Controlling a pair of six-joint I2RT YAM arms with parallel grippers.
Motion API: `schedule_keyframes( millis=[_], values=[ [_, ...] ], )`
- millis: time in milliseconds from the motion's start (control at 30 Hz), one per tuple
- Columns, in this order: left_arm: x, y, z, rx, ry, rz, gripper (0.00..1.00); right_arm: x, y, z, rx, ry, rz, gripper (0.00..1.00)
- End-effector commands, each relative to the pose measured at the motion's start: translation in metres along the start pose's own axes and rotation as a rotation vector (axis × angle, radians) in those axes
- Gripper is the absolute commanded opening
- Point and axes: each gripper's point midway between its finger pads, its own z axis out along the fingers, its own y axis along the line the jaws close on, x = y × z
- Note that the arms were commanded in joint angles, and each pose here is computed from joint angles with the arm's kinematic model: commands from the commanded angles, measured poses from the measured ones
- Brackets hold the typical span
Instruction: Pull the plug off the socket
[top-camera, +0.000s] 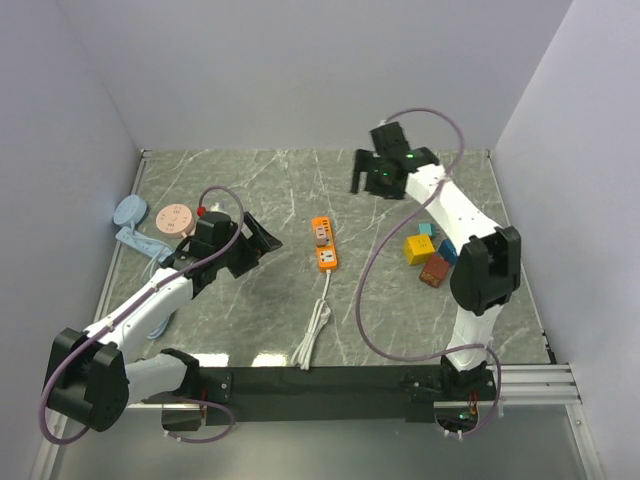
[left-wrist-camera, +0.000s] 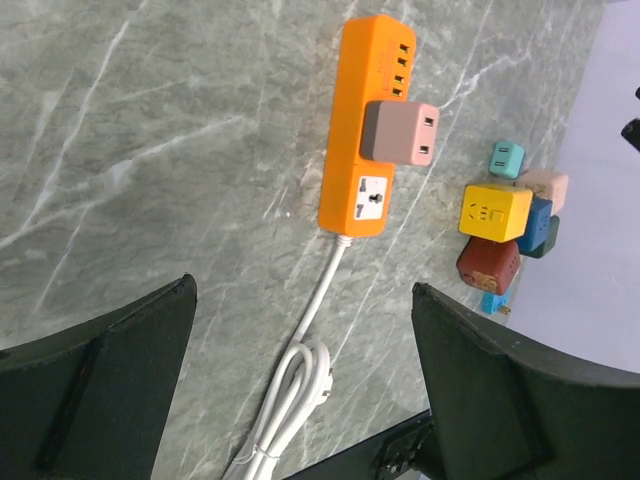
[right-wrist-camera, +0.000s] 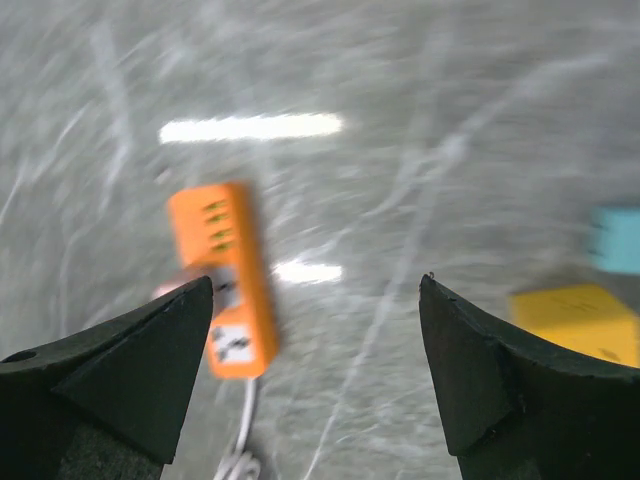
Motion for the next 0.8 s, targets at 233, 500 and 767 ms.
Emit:
schedule_keyframes(
  millis=[233,500,767],
  values=[
    [-0.004,0.007,-0.010,-0.018,-0.043,-0.002,0.94,0.076,0.125,0.004,-0.316,0.162,-0.326,0.88],
    [-0.002,0.011,-0.011,-0.024,-0.042,-0.012,0.94,0.111,0.140,0.036,-0.261,0.222,-0.357,0.82],
    [0.003,0.014,-0.012,-0.020,-0.034,-0.017,0.94,0.123,0.143,0.058,-0.231,0.252,-0.368,0.61]
  ],
)
